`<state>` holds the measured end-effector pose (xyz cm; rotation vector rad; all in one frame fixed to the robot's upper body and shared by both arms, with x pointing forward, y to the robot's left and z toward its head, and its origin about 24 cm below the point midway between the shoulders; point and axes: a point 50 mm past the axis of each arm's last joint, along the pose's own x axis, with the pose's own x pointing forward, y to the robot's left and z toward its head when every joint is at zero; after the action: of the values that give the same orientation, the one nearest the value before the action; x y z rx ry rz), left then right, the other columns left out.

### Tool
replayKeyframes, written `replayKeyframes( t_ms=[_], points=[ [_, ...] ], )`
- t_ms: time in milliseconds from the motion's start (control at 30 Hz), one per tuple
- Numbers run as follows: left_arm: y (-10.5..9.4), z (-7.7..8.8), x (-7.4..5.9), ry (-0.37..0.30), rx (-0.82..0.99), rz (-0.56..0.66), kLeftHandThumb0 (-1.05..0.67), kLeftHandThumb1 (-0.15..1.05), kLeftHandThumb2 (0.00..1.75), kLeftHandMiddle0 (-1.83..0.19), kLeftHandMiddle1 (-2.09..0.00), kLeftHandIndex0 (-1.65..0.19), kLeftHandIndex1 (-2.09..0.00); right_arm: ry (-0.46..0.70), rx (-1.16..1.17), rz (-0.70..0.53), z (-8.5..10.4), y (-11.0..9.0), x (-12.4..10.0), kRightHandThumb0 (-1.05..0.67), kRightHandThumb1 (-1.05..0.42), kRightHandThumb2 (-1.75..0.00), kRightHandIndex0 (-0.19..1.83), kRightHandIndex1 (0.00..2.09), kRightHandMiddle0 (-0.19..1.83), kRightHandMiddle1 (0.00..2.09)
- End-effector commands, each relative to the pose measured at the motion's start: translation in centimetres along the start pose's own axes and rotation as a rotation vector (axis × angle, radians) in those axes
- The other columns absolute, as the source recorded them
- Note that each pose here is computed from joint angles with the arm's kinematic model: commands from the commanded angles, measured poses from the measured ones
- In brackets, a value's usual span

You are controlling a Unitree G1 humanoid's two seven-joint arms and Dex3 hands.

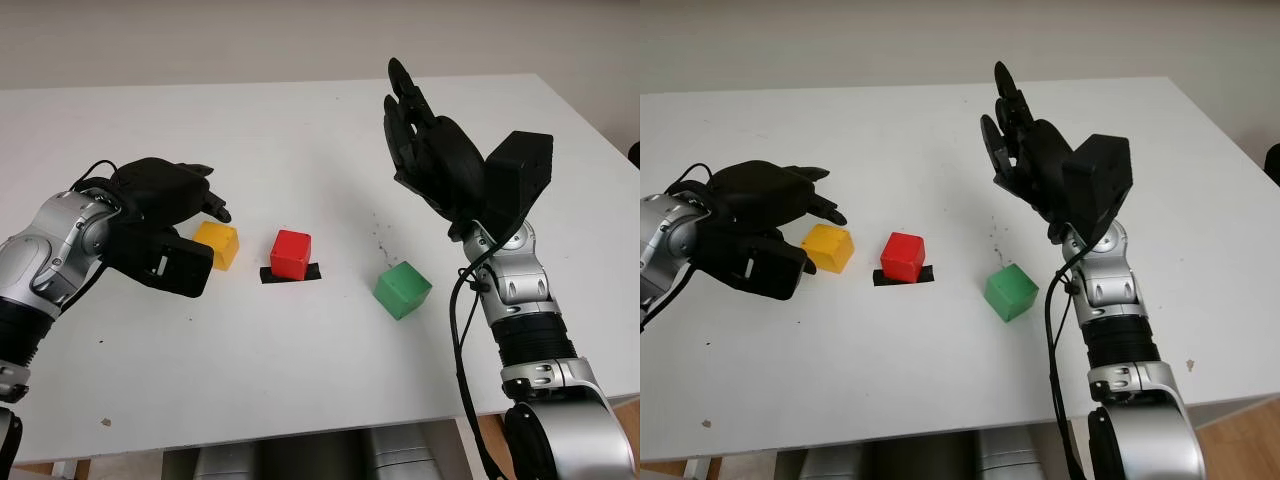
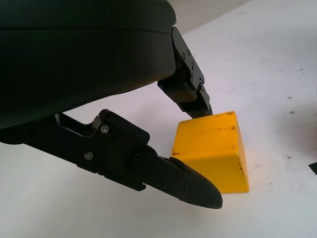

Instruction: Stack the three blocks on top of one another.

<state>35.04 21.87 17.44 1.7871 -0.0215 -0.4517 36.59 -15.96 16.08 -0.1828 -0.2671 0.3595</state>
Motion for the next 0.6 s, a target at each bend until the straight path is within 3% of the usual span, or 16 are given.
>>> replayKeyframes(
  t_ms=[0, 267, 367, 500, 567],
  points=[
    [-0.5, 0.3, 0.2, -0.005, 0.009, -0.010, -0.78, 0.93, 0.06, -0.10, -0.06, -0.59, -0.22, -0.007, -0.005, -0.010, 0.3, -0.4, -0.1, -0.70, -1.05, -0.68, -0.19, 0.02, -0.19, 0.01],
    [-1.0, 0.5, 0.5, -0.006, 0.024, -0.022, -0.81, 0.94, 0.06, -0.14, -0.07, -0.65, -0.29, -0.007, -0.007, -0.015, 0.4, -0.4, -0.2, -0.70, -1.05, -0.67, -0.19, 0.03, -0.19, 0.02],
    [-1.2, 0.6, 0.6, -0.012, 0.011, -0.014, -0.82, 0.96, 0.05, -0.17, -0.06, -0.51, -0.63, -0.005, -0.008, -0.009, 0.4, -0.4, -0.2, -0.70, -1.05, -0.68, -0.19, 0.03, -0.19, 0.02],
    [-2.0, 0.7, 0.6, -0.022, -0.036, 0.017, -0.80, 0.96, 0.05, -0.22, -0.06, -0.46, -0.84, -0.014, -0.008, -0.010, 0.4, -0.3, -0.2, -0.69, -1.05, -0.68, -0.19, 0.03, -0.19, 0.02],
    [-2.5, 0.7, 0.6, -0.021, -0.054, 0.032, -0.68, 0.98, 0.06, -0.24, -0.06, -0.45, -0.96, -0.013, -0.008, -0.008, 0.4, -0.3, -0.2, -0.69, -1.05, -0.69, -0.19, 0.03, -0.19, 0.02]
  ],
)
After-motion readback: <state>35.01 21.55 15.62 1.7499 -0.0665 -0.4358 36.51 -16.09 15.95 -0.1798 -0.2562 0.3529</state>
